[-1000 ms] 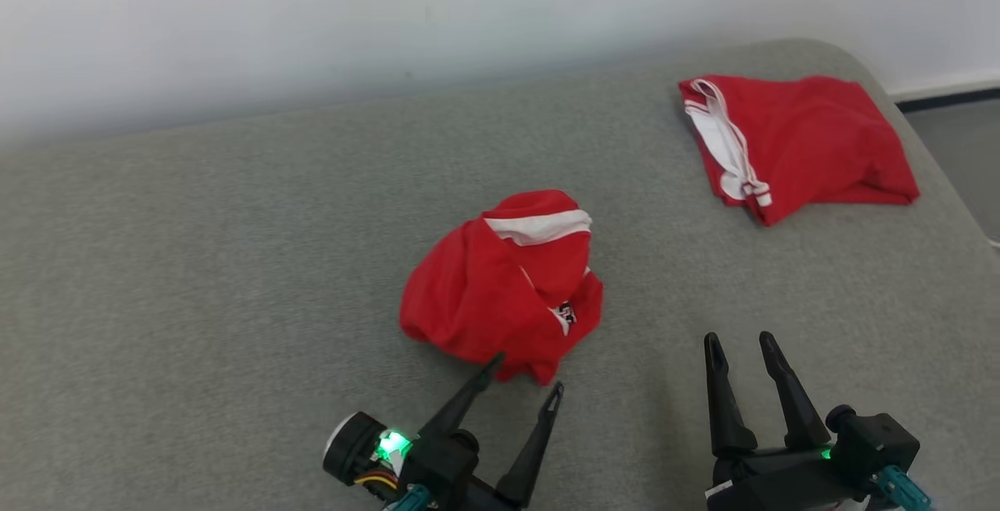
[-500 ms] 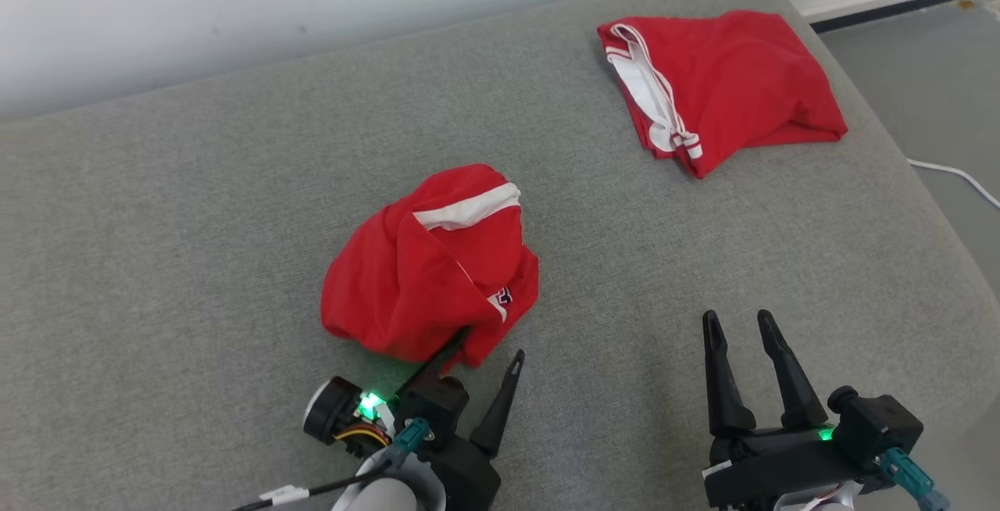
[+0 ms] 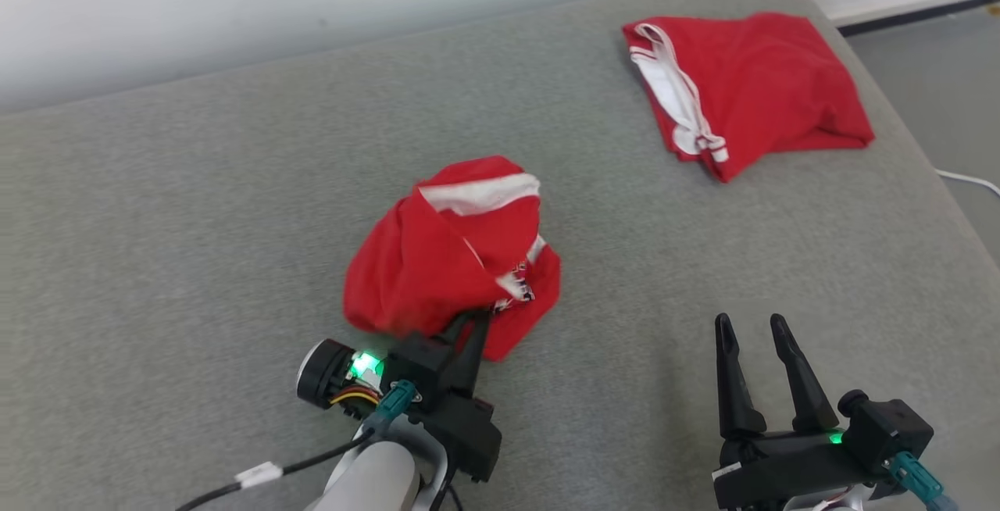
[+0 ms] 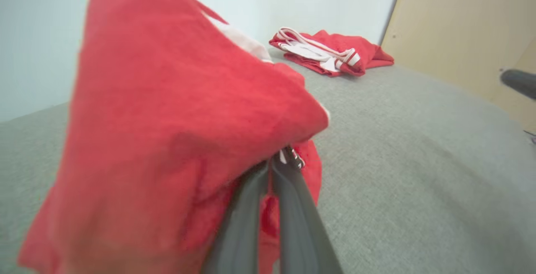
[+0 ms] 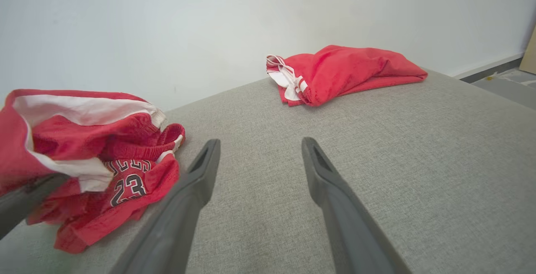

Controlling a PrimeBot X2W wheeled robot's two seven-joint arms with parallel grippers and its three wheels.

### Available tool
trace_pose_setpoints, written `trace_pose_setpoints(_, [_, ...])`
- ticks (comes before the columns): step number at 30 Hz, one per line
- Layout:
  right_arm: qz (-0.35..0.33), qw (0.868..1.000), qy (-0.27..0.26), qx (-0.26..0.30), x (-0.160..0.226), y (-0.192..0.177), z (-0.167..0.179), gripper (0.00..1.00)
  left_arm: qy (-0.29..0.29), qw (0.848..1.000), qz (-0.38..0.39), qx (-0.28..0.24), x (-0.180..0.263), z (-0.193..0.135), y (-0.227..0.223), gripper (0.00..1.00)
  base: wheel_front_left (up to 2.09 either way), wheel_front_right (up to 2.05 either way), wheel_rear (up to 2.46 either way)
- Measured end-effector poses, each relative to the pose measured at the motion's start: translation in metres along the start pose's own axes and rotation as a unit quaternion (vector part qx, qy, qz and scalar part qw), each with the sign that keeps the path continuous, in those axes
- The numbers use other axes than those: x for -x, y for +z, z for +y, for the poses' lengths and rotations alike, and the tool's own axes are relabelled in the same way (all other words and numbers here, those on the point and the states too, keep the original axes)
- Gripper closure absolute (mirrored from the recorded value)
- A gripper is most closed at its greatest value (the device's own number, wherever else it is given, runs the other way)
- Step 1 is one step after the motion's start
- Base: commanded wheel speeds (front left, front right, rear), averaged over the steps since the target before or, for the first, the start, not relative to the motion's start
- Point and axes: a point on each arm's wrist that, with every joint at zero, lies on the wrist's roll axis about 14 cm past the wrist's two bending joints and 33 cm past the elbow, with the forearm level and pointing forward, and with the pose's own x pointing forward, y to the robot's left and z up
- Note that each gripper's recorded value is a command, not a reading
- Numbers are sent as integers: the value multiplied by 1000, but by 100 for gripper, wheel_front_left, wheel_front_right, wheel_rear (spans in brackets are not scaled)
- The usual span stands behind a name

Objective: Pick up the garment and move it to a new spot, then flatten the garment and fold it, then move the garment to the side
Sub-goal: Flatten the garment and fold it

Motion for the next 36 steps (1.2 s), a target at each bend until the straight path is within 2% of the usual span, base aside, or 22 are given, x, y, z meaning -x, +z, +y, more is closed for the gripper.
trace_pose_setpoints(4, [8,1000,19,-1,-3,-6,12,0,24,998,-52,21,15,9,30,100,0,0,0])
trace_pose_setpoints(11, [17,997,72,-4,-14,-15,47,0,146,985,-85,28,80,71,44,100,0,0,0])
trace_pose_setpoints(17, [21,992,122,-8,-20,-20,82,0,280,957,-67,30,162,132,27,100,0,0,0])
trace_pose_setpoints(21, [16,990,142,-10,-20,-16,95,0,331,941,-65,30,198,149,24,100,0,0,0])
trace_pose_setpoints(25, [13,990,139,-7,-17,-14,92,0,345,936,-68,31,209,153,25,100,0,0,0])
trace_pose_setpoints(29, [15,992,127,-3,-13,-15,83,0,341,937,-74,29,204,153,28,100,0,0,0])
trace_pose_setpoints(33, [14,993,119,-2,-11,-13,77,0,319,945,-72,13,193,157,33,100,0,0,0])
trace_pose_setpoints(36, [13,993,115,-2,-9,-13,75,0,300,951,-74,-18,180,168,45,100,0,0,0])
